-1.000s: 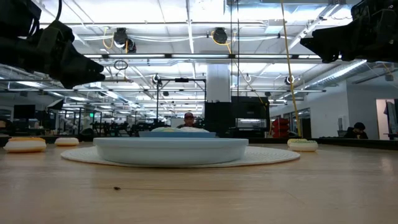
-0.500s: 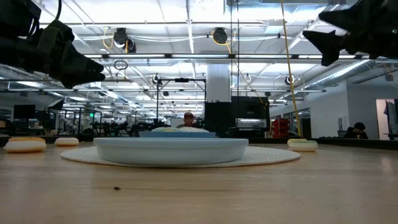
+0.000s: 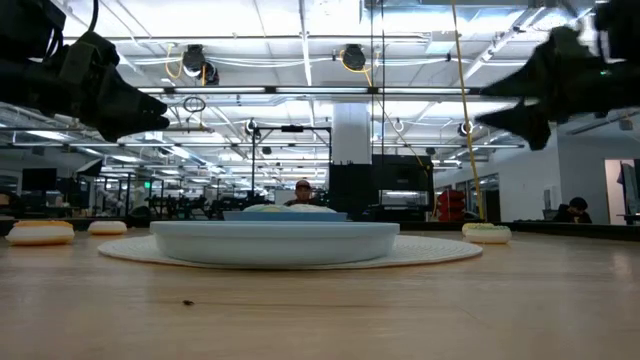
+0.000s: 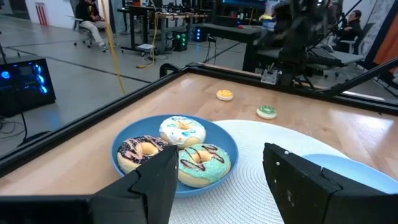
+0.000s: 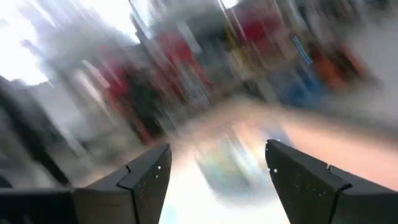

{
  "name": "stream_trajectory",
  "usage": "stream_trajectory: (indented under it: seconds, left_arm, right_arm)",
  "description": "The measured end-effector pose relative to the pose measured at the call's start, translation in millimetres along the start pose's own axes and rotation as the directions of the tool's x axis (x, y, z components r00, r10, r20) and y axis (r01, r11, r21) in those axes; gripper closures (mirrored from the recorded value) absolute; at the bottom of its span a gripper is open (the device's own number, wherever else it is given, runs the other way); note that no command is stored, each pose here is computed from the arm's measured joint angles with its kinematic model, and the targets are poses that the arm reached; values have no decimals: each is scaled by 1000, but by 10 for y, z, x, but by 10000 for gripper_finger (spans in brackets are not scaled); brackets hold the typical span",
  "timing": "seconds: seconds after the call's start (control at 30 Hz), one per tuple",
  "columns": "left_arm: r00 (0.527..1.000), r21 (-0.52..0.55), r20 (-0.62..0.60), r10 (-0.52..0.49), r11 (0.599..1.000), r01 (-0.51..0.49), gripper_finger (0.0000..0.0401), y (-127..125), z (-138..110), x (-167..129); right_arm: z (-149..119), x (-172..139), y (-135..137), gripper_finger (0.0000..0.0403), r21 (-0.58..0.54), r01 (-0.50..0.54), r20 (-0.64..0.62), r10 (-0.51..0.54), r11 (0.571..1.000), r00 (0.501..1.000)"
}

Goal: Pick & Place donuts
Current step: Put the top small yellow donut on the light blue plate

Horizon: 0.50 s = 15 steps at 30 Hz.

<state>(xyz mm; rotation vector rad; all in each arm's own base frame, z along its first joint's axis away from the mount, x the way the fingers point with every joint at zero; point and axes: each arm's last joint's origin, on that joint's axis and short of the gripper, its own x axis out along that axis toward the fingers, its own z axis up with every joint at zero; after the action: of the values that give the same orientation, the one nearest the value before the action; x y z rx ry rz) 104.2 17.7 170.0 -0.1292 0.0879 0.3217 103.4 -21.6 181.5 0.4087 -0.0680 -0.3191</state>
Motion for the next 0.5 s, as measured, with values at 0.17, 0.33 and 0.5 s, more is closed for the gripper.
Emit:
stream_trajectory:
  seconds: [0.17, 0.33, 0.5]
  left_arm:
    - [1000, 0, 0, 0, 1000, 0, 167, 0, 0, 0]
    - [1000, 0, 0, 0, 1000, 0, 166, 0, 0, 0]
    - [1000, 0, 0, 0, 1000, 0, 167, 0, 0, 0]
  right_arm:
    - [284, 201, 123, 155, -19, 233, -252, -230, 972, 940]
    - [524, 576, 146, 155, -175, 423, -478, -452, 889, 753]
    - [579, 969, -36, 155, -357, 465, -671, -569, 810, 476]
